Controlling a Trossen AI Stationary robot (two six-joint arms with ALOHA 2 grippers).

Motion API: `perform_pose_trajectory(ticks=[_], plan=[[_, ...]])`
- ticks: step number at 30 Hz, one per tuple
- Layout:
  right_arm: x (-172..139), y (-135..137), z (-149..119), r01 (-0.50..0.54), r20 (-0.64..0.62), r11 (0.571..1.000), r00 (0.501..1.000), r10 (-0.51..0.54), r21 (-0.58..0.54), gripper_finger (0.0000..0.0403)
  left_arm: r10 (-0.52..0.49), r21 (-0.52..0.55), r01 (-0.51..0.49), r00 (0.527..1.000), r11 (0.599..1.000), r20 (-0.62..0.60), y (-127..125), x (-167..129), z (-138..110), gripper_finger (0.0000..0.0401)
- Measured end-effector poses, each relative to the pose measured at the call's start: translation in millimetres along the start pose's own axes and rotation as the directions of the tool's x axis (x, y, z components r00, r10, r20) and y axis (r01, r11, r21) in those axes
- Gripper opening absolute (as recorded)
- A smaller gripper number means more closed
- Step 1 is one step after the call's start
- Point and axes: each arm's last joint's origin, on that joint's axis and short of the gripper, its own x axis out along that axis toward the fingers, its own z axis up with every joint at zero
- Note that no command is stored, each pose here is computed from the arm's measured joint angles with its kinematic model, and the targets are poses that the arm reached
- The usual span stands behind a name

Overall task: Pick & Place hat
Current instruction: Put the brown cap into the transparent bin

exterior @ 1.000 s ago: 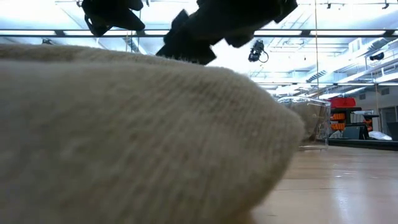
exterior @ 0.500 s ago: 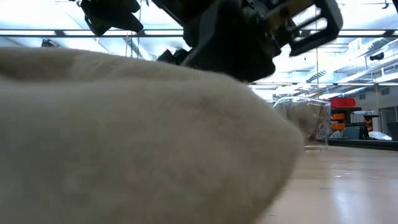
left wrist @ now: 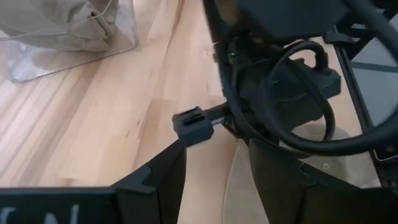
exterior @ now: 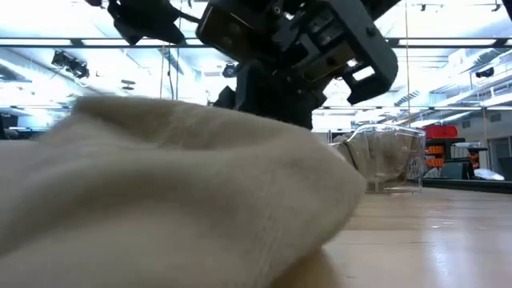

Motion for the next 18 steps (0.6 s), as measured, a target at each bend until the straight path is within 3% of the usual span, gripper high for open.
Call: perform_pose_trajectory(ticks=[4,9,14,18], plan=[[-18.3,0.6,7.0,0.102,-0.057,0.994,0.993,-0.101,0.026,0.0017,0.008,-0.001,-0.008,1.000,1.000,0.001,1.1,0.5,0.3,0.0179],[-68.5,4.8,27.9,0.270,-0.120,0.963,0.956,-0.267,0.010,0.0009,0.011,0.002,-0.011,1.000,1.000,0.000,1.0,0.3,0.0,0.0179],[-135.5,11.8,40.2,0.458,-0.153,0.889,0.877,-0.456,-0.025,0.0006,0.016,0.030,-0.016,1.000,0.999,-0.002,1.5,0.5,-0.2,0.0179],[-190.9,16.3,44.2,0.615,-0.149,0.787,0.775,-0.614,-0.050,0.0005,0.022,0.055,-0.021,1.000,0.998,-0.005,2.6,0.9,-0.2,0.0179]])
